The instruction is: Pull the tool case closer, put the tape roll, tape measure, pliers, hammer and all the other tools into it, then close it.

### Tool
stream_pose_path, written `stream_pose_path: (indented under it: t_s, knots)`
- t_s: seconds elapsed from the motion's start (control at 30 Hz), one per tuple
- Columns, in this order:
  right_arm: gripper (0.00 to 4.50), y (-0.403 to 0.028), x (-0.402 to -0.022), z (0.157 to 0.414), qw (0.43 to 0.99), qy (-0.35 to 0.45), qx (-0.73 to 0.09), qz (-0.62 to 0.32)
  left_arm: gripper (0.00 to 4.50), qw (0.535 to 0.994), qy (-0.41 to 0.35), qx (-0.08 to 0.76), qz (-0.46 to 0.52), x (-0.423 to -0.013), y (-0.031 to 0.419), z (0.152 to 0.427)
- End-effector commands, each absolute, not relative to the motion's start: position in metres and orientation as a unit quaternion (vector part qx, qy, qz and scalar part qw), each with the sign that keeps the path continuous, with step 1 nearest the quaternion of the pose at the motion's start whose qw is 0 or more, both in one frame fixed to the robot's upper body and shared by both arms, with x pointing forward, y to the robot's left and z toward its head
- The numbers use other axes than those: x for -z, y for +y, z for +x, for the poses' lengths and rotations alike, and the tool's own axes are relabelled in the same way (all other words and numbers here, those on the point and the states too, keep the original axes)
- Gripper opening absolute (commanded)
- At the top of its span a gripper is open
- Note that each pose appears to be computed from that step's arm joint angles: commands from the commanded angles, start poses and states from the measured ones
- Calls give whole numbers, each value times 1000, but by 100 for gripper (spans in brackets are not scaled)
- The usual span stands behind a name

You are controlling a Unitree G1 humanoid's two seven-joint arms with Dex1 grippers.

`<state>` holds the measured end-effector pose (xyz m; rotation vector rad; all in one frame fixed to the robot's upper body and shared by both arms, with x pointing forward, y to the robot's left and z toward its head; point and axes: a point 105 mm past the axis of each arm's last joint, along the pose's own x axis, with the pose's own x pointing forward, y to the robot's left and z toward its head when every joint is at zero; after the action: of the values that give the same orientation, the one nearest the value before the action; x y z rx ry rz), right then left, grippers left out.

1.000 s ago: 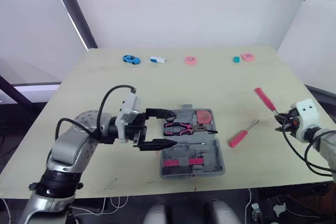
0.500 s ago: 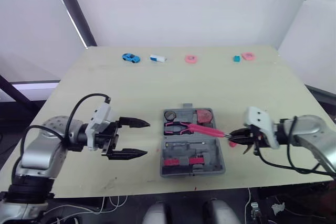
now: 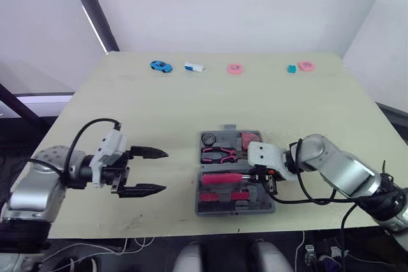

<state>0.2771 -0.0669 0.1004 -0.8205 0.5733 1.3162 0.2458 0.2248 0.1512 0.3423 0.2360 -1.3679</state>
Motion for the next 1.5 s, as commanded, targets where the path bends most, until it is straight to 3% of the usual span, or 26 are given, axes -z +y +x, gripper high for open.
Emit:
stream_pose_path:
  t_s: [0.03,0.9,0.97,1.0,1.13,1.5]
  knots:
    - [9,-63,-107,280,678,240,-580,-382,450,738,112,638,189,-154,231,241]
    - [9,-46,-86,279,683,241,-580,-373,450,719,112,650,218,-147,229,247]
    - [103,-47,-86,279,682,239,-582,-374,450,718,111,651,218,-146,228,247]
    - [115,-47,-86,279,682,239,-582,-374,450,718,109,652,217,-146,228,247]
    - [303,-50,-89,282,692,237,-573,-370,450,716,100,656,217,-147,226,247]
    - [303,-52,-108,279,710,190,-593,-327,450,711,51,674,194,-154,208,246]
